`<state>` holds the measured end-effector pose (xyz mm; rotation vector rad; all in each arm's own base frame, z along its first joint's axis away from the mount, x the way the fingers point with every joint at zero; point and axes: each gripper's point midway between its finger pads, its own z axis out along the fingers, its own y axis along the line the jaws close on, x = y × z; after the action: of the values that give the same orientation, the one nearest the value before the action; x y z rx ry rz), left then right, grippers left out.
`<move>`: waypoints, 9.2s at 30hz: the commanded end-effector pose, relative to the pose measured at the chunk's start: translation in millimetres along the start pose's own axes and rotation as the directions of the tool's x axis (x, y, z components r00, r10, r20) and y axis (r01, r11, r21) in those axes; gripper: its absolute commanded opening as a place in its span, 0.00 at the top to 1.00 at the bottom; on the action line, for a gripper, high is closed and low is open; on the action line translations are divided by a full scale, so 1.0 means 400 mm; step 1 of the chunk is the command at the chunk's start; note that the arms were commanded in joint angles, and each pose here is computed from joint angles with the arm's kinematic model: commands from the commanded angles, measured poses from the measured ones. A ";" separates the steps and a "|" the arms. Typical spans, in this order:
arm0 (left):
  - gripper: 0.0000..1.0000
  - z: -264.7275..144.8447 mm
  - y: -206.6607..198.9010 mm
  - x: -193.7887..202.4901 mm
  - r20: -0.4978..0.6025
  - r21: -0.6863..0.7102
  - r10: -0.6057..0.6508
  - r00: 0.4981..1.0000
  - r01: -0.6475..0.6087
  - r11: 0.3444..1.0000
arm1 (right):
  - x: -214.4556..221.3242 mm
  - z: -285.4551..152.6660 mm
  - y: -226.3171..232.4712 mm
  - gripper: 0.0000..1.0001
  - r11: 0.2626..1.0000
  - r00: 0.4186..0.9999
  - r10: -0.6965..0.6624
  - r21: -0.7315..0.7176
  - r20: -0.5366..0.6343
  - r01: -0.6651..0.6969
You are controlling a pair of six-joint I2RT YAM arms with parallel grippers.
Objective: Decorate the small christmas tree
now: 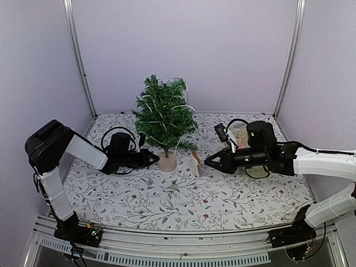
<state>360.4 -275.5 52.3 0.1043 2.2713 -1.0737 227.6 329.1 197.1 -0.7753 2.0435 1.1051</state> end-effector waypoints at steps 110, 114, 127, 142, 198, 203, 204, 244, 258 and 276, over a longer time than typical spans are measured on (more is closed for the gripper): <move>0.63 -0.438 -0.057 -0.126 0.431 -0.229 0.069 0.900 0.035 0.973 | 0.006 0.580 -0.282 0.77 0.989 0.980 0.145 -0.018 0.137 -0.144; 0.60 -0.434 -0.052 -0.127 0.418 -0.235 0.068 0.906 0.036 0.971 | -0.006 0.592 -0.257 0.77 0.991 0.985 0.107 -0.090 0.136 -0.095; 0.59 -0.451 -0.044 -0.167 0.447 -0.255 0.083 0.891 0.038 0.966 | -0.108 0.479 -0.222 0.67 0.999 0.976 0.033 -0.012 0.217 -0.031; 0.59 -0.471 -0.022 -0.214 0.515 -0.248 0.065 0.855 0.076 0.966 | -0.117 0.151 -0.252 0.66 0.964 0.960 0.156 0.177 0.232 -0.199; 0.55 -0.618 -0.021 -0.276 0.604 -0.404 0.154 0.782 0.134 0.905 | -0.121 -0.190 -0.791 1.00 0.763 0.928 0.351 0.535 0.128 -0.362; 0.54 -0.644 -0.050 -0.306 0.545 -0.480 0.261 0.797 0.041 0.876 | -0.219 -0.252 -0.720 1.00 0.802 0.958 0.210 0.526 0.193 -0.282; 0.54 -0.649 -0.060 -0.315 0.535 -0.489 0.282 0.796 0.019 0.872 | -0.244 -0.262 -0.696 1.00 0.819 0.962 0.181 0.511 0.204 -0.262; 0.51 -0.494 -0.779 -0.188 0.413 0.203 0.644 0.644 -0.754 0.625 | -0.487 -0.020 0.222 1.00 0.867 0.899 -0.410 -0.241 0.153 0.436; 0.55 -0.470 -0.774 -0.133 0.306 0.221 0.716 0.628 -0.778 0.588 | -0.413 0.050 0.296 1.00 0.825 0.859 -0.508 -0.247 0.071 0.508; 0.96 -0.406 -0.727 -0.096 0.198 0.164 0.777 0.598 -0.801 0.575 | -0.387 0.052 0.348 1.00 0.778 0.822 -0.563 -0.282 0.081 0.561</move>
<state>222.0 -345.2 348.2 1.0253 1.6464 -0.8185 221.1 437.2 361.1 -1.4335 1.5412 1.0648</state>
